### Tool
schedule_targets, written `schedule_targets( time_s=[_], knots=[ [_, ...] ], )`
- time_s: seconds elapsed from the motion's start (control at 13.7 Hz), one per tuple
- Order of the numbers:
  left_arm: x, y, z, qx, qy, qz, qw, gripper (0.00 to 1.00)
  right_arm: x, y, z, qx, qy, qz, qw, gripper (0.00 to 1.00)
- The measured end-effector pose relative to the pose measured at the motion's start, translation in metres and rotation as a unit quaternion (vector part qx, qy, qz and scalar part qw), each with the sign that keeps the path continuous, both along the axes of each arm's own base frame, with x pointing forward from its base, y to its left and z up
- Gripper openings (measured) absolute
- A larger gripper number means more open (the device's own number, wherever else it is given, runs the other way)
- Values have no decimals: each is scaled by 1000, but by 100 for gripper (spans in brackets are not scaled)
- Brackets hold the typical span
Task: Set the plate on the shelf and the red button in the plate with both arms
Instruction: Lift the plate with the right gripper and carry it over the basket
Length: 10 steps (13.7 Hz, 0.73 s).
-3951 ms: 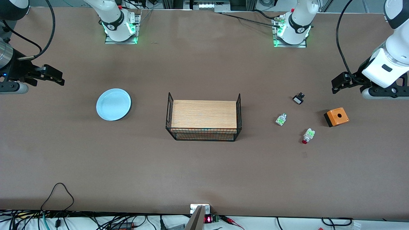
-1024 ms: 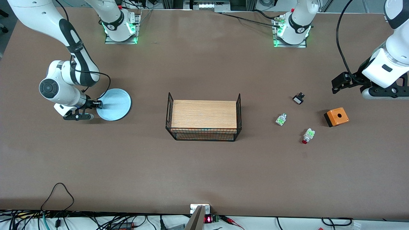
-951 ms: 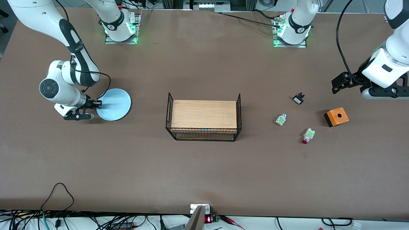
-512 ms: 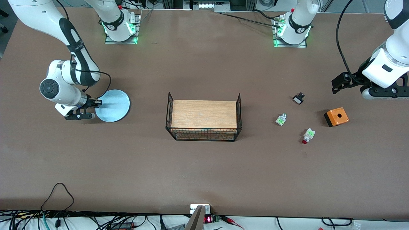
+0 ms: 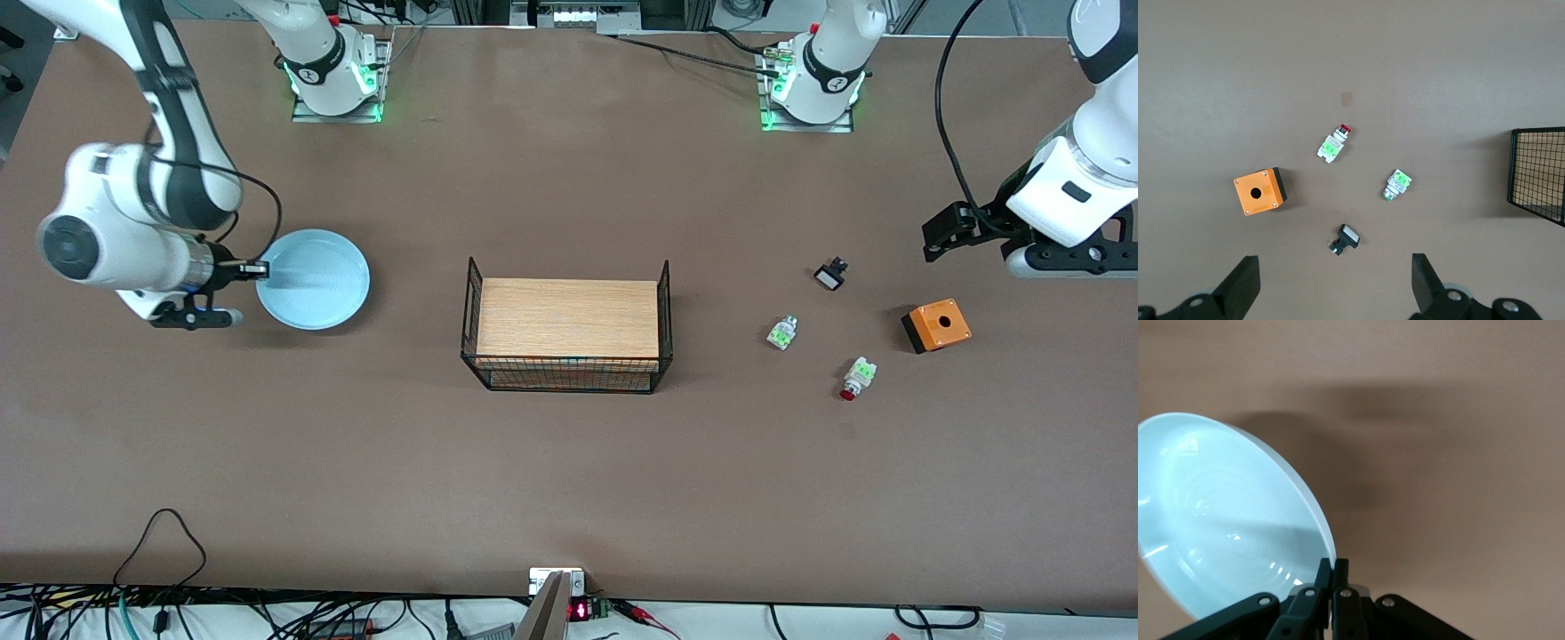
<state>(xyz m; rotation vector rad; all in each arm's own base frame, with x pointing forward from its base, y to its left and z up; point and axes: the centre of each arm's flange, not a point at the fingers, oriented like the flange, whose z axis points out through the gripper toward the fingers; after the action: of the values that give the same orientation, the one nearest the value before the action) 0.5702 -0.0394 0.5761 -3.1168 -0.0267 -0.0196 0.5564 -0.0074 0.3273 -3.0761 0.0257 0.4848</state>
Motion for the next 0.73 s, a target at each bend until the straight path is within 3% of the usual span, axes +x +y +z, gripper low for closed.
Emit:
schedule_targets(
  time_s=[0.44,0.73],
  knots=[
    [1,0,-2,0,2,0,1000,100,19,41,103,29,11,-80,996,3],
    [1,0,-2,0,2,0,1000,100,16,102,168,45,14,-175,983,3]
  ],
)
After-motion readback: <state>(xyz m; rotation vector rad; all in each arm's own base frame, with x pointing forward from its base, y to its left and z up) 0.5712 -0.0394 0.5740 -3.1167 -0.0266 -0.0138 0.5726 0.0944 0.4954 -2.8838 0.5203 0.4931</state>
